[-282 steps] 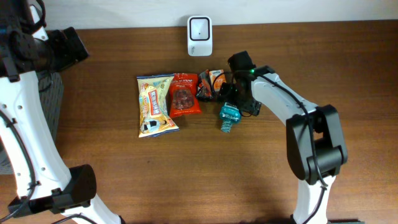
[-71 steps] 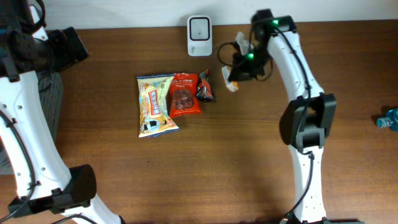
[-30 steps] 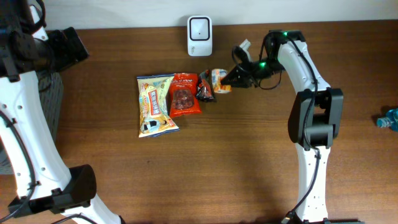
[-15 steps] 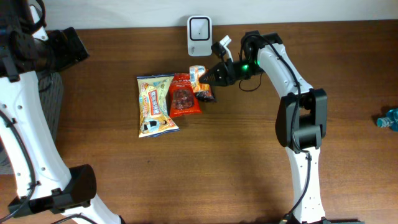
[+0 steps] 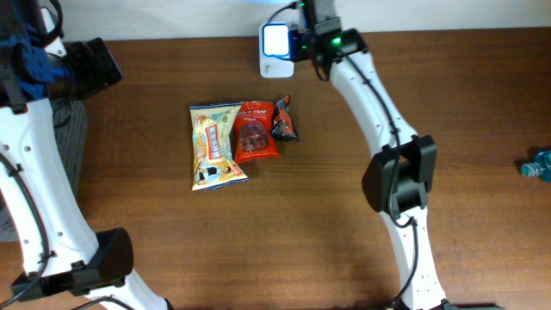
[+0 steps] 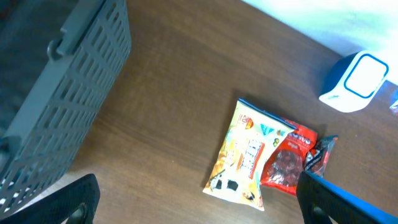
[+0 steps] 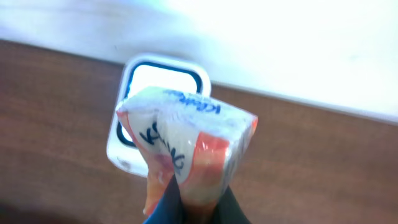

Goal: Scan the item barcode

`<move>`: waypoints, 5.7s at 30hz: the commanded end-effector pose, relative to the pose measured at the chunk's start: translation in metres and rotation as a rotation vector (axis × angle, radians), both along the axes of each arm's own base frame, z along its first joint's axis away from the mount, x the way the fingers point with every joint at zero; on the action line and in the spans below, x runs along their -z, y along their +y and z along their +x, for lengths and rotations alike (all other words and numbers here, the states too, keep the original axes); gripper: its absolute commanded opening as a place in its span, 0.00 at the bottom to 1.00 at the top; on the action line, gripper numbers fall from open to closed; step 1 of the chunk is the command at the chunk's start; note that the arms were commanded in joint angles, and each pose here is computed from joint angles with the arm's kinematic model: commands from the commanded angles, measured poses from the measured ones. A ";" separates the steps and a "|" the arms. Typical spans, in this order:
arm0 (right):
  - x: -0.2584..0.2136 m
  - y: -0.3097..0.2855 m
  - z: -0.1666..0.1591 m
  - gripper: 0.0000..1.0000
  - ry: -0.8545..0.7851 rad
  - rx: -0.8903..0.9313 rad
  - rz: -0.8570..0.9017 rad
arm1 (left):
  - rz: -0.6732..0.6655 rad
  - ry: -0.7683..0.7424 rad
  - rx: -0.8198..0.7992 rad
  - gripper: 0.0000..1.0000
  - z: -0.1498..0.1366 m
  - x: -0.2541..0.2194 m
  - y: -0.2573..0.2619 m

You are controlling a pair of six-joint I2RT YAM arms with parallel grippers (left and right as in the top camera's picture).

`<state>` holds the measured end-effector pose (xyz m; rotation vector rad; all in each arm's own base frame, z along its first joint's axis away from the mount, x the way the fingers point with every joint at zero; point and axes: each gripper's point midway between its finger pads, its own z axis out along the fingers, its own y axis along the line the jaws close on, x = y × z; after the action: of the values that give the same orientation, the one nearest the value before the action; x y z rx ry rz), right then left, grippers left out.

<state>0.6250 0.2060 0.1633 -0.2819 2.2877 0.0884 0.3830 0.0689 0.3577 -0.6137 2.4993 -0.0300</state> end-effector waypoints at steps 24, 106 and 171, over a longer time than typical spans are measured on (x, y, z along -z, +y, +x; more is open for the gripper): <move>-0.006 -0.356 -0.061 0.04 0.213 0.859 -0.147 | 0.011 -0.004 0.001 0.99 -0.001 -0.002 0.002; 0.015 -0.491 -0.145 0.04 0.354 1.200 0.043 | 0.011 -0.004 0.001 0.99 -0.001 -0.002 0.002; 0.136 0.033 -0.175 0.04 0.739 -0.065 -0.138 | 0.011 -0.004 0.002 0.99 -0.001 -0.002 0.002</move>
<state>0.4666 0.2440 0.0230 -0.3910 2.9657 0.0689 0.3833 0.0691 0.3575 -0.6145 2.4992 -0.0302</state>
